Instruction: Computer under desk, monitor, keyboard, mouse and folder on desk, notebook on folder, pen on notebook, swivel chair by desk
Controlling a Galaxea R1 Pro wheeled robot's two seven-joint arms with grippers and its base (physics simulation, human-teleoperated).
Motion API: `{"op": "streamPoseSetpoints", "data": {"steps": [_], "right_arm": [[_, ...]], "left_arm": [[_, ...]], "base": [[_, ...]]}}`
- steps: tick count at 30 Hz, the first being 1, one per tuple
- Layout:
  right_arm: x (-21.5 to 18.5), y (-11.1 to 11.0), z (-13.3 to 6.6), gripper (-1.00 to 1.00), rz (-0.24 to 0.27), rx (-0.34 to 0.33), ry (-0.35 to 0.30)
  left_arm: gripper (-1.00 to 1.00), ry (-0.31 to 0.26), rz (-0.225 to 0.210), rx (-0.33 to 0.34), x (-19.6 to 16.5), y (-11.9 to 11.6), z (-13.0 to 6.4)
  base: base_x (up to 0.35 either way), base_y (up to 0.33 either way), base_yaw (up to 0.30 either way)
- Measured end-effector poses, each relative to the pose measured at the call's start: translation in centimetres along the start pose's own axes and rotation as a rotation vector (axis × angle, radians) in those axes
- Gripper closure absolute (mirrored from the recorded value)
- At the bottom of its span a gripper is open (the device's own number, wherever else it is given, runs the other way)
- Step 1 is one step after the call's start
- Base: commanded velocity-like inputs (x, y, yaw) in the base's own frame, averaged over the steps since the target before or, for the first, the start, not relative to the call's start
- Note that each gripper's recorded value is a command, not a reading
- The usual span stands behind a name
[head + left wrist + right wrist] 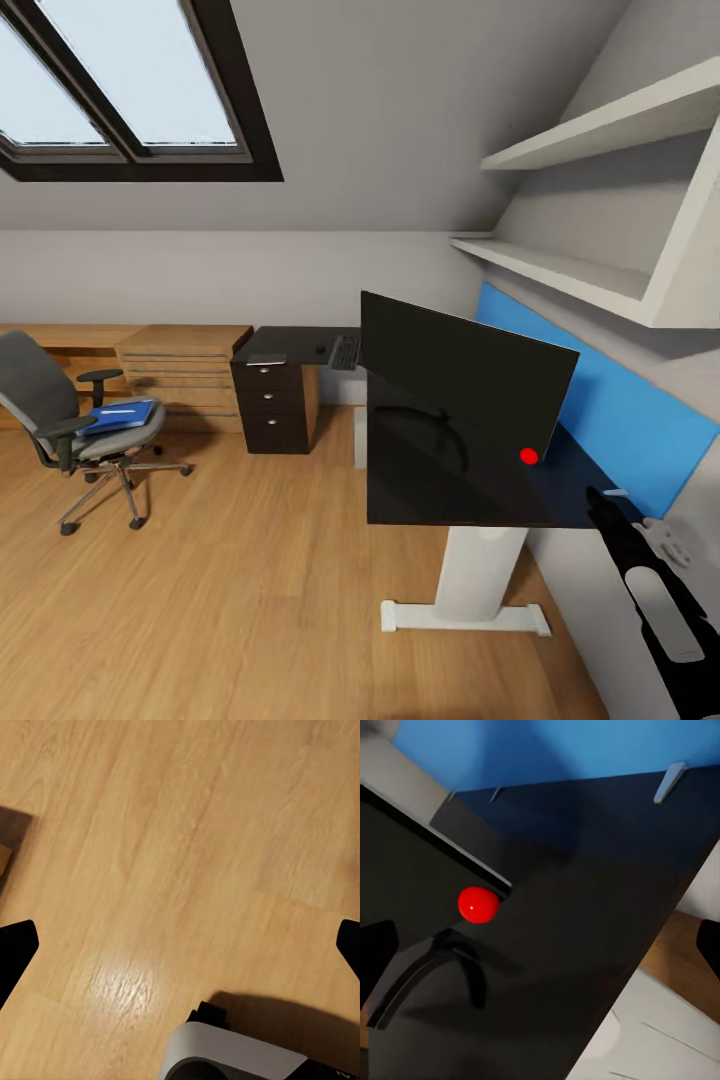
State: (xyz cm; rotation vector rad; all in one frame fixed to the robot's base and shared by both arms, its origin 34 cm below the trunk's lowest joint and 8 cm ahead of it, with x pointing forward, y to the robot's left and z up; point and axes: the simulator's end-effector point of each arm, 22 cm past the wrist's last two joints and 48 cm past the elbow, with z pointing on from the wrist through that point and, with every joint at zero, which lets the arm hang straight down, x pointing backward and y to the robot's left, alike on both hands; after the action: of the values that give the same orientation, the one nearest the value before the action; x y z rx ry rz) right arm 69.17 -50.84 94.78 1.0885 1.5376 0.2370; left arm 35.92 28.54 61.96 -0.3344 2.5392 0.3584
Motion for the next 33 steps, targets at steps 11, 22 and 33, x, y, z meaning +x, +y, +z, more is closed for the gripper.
{"op": "streamPoseSetpoints", "data": {"steps": [11,22,33], "right_arm": [[0.11,0.48,-0.06,-1.00,0.003,-0.020,0.001],[0.32,0.51,-0.09,-1.00,0.006,-0.019,0.003],[0.20,0.27,-0.05,-1.00,0.007,-0.011,0.000]], "left_arm": [[-1.00,0.000,0.002,0.001,0.03,-0.04,-0.05],[-1.00,0.000,0.002,0.002,0.02,-0.05,-0.04],[-1.00,0.008,0.006,-0.001,0.43,0.08,-0.05]], "base": [[0.169,-0.070,0.000],[0.237,-0.119,0.000],[0.180,-0.171,0.000]]}}
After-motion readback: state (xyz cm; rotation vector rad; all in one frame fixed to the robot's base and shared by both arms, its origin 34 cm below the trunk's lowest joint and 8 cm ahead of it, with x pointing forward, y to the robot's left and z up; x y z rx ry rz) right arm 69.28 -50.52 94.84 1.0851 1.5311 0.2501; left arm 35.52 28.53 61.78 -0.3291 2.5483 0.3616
